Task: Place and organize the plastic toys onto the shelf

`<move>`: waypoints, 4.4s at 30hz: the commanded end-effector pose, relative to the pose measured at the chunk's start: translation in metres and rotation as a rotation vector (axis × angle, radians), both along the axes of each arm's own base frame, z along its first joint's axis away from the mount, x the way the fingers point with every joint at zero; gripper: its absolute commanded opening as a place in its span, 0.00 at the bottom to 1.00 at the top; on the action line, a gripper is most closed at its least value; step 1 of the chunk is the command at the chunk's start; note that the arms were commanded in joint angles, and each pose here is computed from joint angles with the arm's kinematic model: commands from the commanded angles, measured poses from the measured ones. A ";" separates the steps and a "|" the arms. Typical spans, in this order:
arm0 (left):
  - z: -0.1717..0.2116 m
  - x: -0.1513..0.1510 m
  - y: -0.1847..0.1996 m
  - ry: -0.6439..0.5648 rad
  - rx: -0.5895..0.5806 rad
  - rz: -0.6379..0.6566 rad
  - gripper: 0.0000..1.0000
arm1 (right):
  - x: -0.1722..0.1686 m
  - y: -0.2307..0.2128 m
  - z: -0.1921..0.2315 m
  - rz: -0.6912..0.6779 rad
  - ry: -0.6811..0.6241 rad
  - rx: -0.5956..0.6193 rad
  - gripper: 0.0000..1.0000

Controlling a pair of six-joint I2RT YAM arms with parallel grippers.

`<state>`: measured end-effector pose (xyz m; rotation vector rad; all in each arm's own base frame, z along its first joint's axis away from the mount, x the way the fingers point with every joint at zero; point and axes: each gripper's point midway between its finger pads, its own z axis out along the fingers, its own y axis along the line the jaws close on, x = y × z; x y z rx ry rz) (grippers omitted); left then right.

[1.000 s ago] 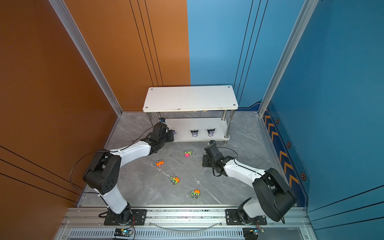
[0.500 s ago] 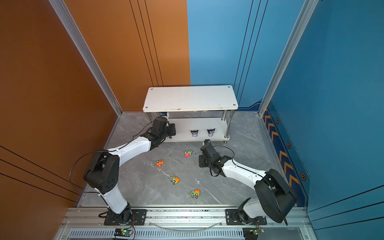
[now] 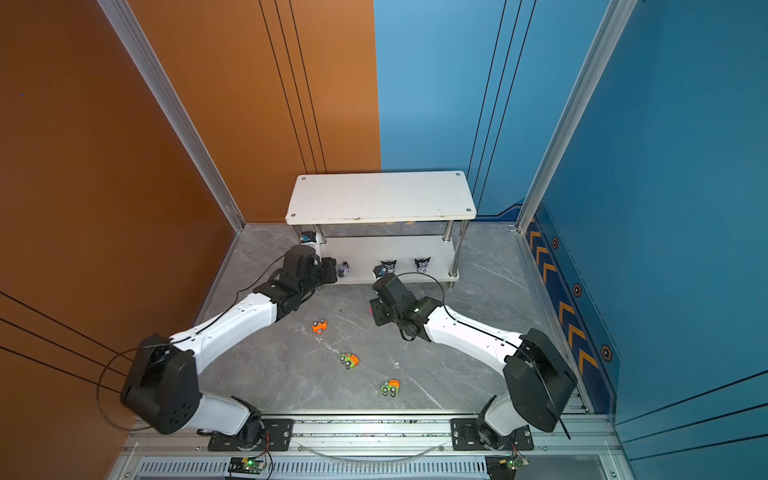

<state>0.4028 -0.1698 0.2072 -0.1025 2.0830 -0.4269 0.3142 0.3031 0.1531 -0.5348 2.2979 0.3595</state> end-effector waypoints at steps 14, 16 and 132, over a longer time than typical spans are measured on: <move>-0.002 -0.087 0.090 -0.009 0.089 0.179 0.15 | 0.078 0.110 -0.009 0.155 -0.133 -0.173 0.52; -0.010 -0.093 0.095 0.025 0.104 0.181 0.15 | 0.088 0.116 -0.019 0.146 -0.133 -0.175 0.51; -0.035 -0.062 -0.001 0.068 -0.023 -0.070 0.00 | 0.163 0.086 0.003 -0.178 0.061 0.207 0.00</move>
